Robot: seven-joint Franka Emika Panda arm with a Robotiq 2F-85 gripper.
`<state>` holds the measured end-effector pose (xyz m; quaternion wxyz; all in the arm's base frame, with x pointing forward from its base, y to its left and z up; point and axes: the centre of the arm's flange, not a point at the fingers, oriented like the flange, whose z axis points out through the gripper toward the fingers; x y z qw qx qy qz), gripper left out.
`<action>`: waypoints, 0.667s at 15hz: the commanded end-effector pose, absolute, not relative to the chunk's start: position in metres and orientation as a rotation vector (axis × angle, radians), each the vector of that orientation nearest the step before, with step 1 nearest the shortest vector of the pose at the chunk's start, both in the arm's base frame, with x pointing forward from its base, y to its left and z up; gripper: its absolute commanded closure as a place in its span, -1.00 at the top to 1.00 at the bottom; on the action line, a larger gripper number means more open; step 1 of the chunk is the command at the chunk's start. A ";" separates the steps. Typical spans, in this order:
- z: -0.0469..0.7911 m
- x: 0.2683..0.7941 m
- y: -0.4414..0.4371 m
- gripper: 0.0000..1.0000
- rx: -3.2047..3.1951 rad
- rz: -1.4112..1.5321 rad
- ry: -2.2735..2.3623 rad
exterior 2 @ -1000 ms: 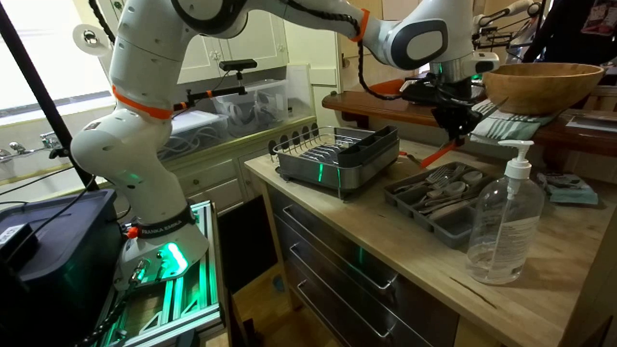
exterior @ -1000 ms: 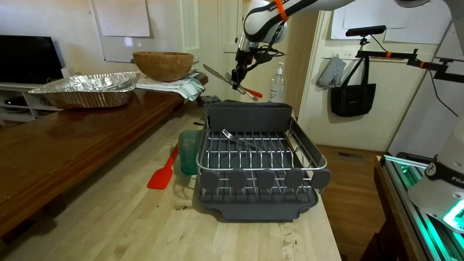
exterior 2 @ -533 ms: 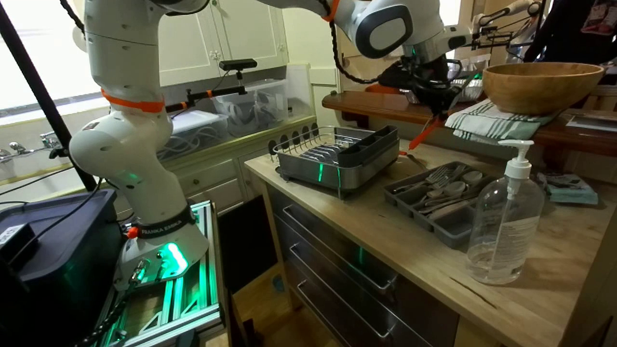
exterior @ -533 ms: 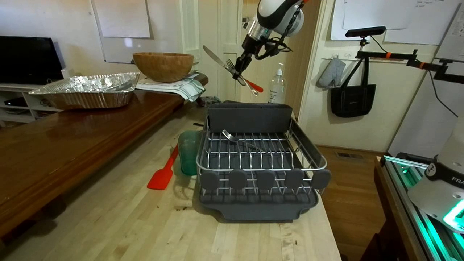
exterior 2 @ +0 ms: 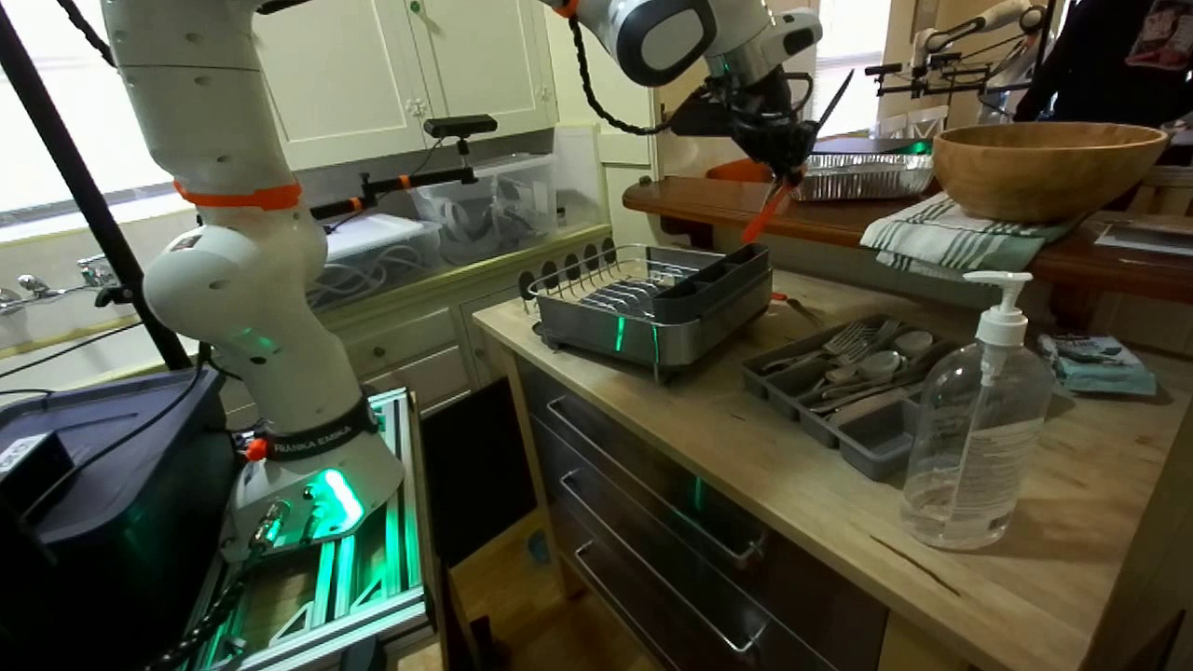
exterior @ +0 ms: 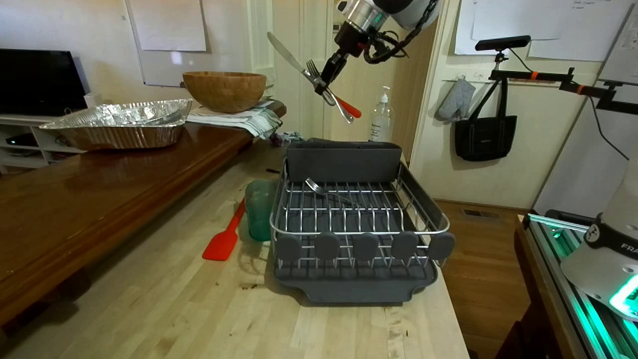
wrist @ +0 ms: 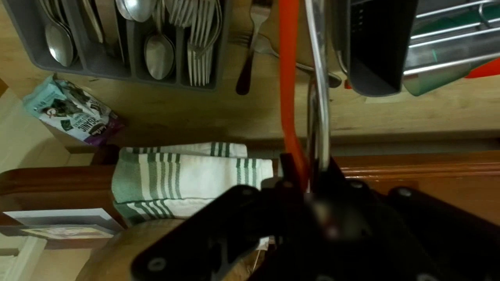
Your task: Place some cutlery on the dishrack.
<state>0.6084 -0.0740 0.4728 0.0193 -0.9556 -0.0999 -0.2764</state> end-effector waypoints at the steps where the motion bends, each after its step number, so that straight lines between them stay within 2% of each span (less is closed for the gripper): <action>1: 0.476 0.564 -0.051 -0.91 -2.930 -1.035 -0.184; 3: 0.477 0.556 -0.041 -0.91 -2.933 -1.111 -0.127; 4: 0.478 0.583 -0.052 -0.91 -2.934 -1.051 -0.193; 5: 0.477 0.579 -0.049 -0.62 -2.933 -1.058 -0.191; 8: 0.475 0.580 -0.050 -0.62 -2.934 -1.056 -0.190; 9: 0.475 0.581 -0.051 -0.91 -2.935 -1.055 -0.188; 10: 0.472 0.583 -0.049 -0.91 -2.942 -1.061 -0.173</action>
